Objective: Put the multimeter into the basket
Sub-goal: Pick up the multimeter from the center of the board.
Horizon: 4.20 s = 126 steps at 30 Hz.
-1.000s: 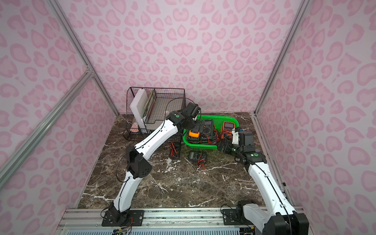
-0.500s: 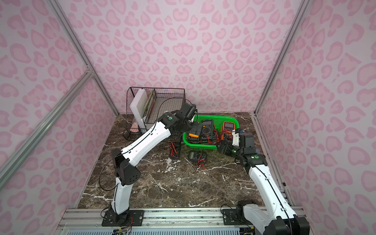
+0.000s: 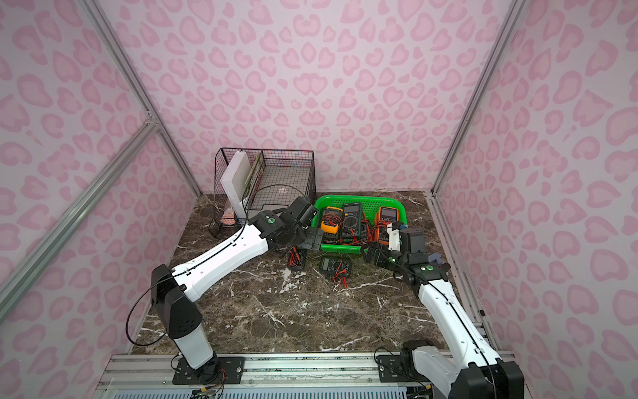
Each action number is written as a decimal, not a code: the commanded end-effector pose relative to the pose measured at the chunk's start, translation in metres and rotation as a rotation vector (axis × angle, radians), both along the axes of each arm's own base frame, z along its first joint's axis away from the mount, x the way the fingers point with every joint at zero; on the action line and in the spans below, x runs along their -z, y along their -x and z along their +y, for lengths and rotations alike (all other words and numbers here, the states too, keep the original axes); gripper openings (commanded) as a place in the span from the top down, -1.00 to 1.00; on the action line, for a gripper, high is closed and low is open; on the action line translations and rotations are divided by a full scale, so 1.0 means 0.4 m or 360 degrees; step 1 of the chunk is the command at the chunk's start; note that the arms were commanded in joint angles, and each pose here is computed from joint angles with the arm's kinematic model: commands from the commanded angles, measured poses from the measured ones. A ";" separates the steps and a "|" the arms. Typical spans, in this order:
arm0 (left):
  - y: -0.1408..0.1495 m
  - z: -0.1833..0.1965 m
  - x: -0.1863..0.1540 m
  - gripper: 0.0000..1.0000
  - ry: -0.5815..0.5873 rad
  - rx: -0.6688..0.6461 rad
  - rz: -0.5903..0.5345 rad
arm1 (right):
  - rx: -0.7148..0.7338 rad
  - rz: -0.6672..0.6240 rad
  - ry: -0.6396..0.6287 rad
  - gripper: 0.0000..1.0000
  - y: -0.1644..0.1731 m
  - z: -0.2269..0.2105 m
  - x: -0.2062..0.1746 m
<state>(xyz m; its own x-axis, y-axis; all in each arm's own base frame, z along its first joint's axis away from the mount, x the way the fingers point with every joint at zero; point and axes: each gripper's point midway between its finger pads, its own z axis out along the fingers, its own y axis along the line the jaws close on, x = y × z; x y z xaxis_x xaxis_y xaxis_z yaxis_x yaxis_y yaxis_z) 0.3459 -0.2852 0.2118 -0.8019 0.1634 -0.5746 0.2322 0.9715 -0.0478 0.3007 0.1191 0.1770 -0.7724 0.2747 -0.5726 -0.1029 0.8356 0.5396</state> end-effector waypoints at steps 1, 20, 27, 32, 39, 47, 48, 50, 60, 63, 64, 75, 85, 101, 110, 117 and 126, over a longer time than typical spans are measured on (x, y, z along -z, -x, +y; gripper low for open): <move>0.003 0.035 0.010 -0.97 -0.0044 -0.0091 -0.0014 | -0.0025 -0.0034 -0.0022 -0.98 -0.009 0.020 -0.010; 0.056 0.113 0.223 -0.97 -0.0292 -0.0197 0.0284 | -0.0126 -0.0016 0.0030 -0.98 0.020 0.091 0.009; 0.055 0.129 0.267 -0.97 -0.0225 -0.0217 0.0317 | -0.0140 -0.0028 0.0050 -0.98 0.034 0.100 0.011; 0.033 0.132 0.277 -0.97 -0.0167 -0.0225 0.0323 | -0.0152 -0.0018 0.0052 -0.98 0.043 0.109 0.018; 0.002 0.131 0.285 -0.97 -0.0125 -0.0223 0.0323 | -0.0155 -0.0003 0.0062 -0.98 0.044 0.113 0.023; -0.028 0.132 0.295 -0.97 -0.0084 -0.0233 0.0322 | -0.0170 0.0003 0.0095 -0.98 0.032 0.117 0.024; -0.030 0.129 0.299 -0.97 -0.0078 -0.0228 0.0324 | -0.0167 0.0003 0.0095 -0.98 0.030 0.117 0.024; -0.037 0.126 0.301 -0.97 -0.0072 -0.0225 0.0322 | -0.0167 0.0006 0.0096 -0.98 0.027 0.118 0.024; -0.042 0.110 0.347 -0.97 -0.0057 -0.0225 0.0374 | -0.0170 0.0026 0.0115 -0.98 0.016 0.121 0.029; -0.044 0.110 0.365 -0.97 -0.0064 -0.0226 0.0388 | -0.0170 0.0027 0.0122 -0.97 0.016 0.120 0.026; -0.045 0.110 0.370 -0.97 -0.0069 -0.0225 0.0391 | -0.0168 0.0028 0.0126 -0.97 0.016 0.119 0.025; -0.062 0.126 0.438 -0.97 -0.0068 -0.0252 0.0432 | -0.0152 0.0027 0.0165 -0.97 0.017 0.107 0.012; -0.065 0.129 0.487 -0.97 -0.0078 -0.0268 0.0479 | -0.0143 0.0015 0.0207 -0.98 0.013 0.093 -0.004; -0.053 0.129 0.501 -0.48 -0.0068 -0.0251 0.0505 | -0.0129 0.0014 0.0212 -0.98 0.003 0.087 -0.007; -0.040 0.133 0.477 0.38 -0.0047 -0.0243 0.0502 | -0.0123 0.0002 0.0199 -0.97 -0.001 0.090 -0.011; -0.019 0.138 0.451 1.00 -0.0012 -0.0250 0.0503 | -0.0124 -0.0014 0.0181 -0.98 -0.001 0.093 -0.013; 0.050 0.144 0.415 1.00 -0.0044 -0.0239 0.0497 | -0.0132 -0.0065 0.0152 -0.97 -0.007 0.100 -0.038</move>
<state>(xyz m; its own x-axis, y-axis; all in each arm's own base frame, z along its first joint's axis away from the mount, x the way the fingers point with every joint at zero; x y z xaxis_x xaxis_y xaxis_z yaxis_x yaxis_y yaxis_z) 0.3364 -0.2324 0.0419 -0.9518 0.0404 -0.3040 0.0708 0.9934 -0.0897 0.3005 0.1560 0.1837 -0.7815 0.1429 -0.6074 -0.1795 0.8807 0.4383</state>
